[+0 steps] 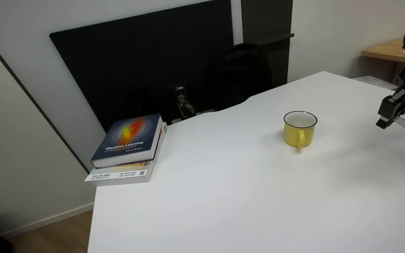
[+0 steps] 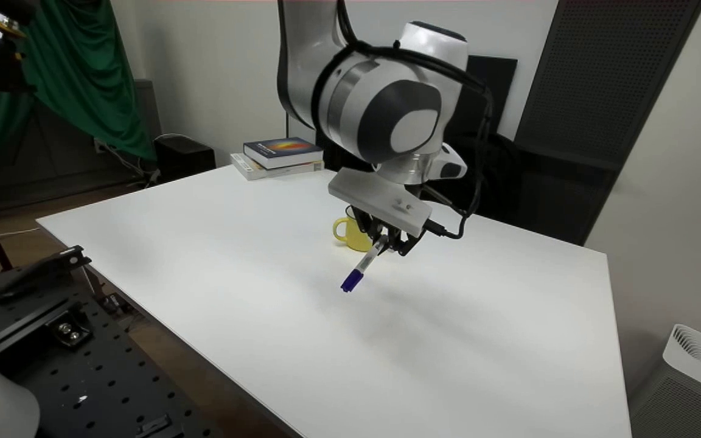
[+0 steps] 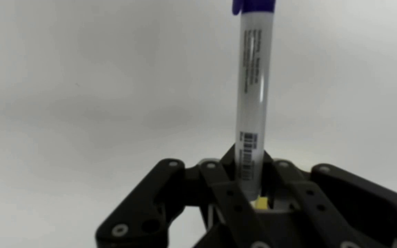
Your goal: Pick the marker from the cup and put it on the table
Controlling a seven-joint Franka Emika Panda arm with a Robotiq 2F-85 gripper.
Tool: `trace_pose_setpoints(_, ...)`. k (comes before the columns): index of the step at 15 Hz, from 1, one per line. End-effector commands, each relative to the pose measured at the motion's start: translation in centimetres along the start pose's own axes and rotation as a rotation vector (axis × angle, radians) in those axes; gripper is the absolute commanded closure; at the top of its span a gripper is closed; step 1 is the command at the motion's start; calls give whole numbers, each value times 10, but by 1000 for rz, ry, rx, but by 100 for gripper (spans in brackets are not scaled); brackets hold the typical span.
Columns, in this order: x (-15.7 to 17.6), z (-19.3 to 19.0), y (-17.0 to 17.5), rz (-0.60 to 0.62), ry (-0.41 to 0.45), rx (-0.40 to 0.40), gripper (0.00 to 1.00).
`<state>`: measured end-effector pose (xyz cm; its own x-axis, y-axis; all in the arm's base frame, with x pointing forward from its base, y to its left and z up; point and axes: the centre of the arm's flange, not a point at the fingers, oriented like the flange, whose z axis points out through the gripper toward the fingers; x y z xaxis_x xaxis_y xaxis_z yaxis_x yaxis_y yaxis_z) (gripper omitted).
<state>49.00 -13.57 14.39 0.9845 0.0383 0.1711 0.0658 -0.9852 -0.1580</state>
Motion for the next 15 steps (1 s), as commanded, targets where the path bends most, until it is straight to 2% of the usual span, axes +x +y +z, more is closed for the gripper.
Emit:
trace_pose_setpoints(1, 19, 39, 14, 59, -56, -25, 98)
trace_pose_setpoints(8, 20, 79, 34, 94, -147, -81, 98)
trace_pose_setpoints(14, 21, 108, 42, 110, -181, -97, 98)
trace_pose_setpoints(15, 21, 110, 42, 111, -180, -101, 68)
